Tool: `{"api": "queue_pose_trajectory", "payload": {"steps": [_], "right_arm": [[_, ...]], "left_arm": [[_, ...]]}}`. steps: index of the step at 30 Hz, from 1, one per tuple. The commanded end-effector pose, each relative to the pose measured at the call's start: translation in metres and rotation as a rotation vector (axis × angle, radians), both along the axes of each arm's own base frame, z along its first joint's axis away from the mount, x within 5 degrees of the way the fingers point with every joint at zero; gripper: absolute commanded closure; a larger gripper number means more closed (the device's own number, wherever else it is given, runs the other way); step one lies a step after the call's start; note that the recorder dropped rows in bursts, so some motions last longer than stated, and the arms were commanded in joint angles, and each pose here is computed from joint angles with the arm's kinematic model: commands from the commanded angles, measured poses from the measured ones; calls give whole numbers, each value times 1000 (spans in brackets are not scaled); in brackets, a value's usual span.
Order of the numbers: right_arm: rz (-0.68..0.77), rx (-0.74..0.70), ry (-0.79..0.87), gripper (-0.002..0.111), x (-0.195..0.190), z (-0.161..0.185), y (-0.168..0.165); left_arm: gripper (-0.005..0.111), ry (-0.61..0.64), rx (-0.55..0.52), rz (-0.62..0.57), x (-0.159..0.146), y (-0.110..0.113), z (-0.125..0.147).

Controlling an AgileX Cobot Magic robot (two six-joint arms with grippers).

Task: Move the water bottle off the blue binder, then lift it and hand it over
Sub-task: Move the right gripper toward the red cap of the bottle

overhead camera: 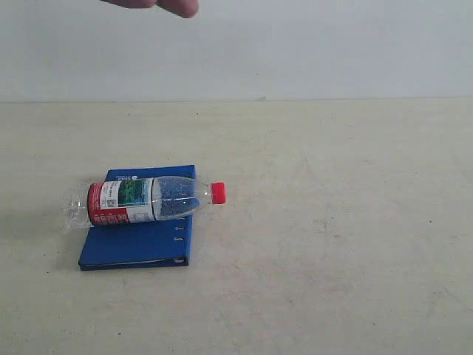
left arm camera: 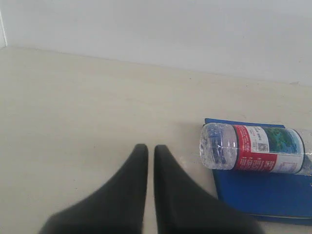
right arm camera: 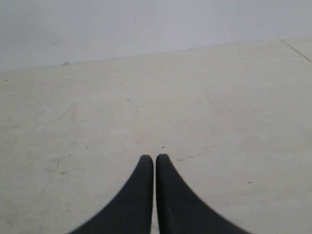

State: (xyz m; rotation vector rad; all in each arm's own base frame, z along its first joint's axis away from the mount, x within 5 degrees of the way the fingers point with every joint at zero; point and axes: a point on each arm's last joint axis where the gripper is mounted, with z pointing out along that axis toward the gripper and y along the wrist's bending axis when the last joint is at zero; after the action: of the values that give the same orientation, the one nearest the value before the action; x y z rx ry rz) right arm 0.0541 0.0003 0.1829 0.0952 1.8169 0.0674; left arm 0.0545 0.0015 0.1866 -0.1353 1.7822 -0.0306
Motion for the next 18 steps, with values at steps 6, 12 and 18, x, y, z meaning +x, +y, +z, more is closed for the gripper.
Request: {"api": "queue_pose_trajectory", "payload": {"steps": [6,12,18], "right_arm": [[0,-6,-13,108,0,1,0],[11,-138,-31,108,0,3,-2],[4,-61,-154,108,2,14,-1]], "left_arm": [[102,1,7,1,0,0,-1],[102,1,7,1,0,0,-1],[102,1,7,1,0,0,-1]]}}
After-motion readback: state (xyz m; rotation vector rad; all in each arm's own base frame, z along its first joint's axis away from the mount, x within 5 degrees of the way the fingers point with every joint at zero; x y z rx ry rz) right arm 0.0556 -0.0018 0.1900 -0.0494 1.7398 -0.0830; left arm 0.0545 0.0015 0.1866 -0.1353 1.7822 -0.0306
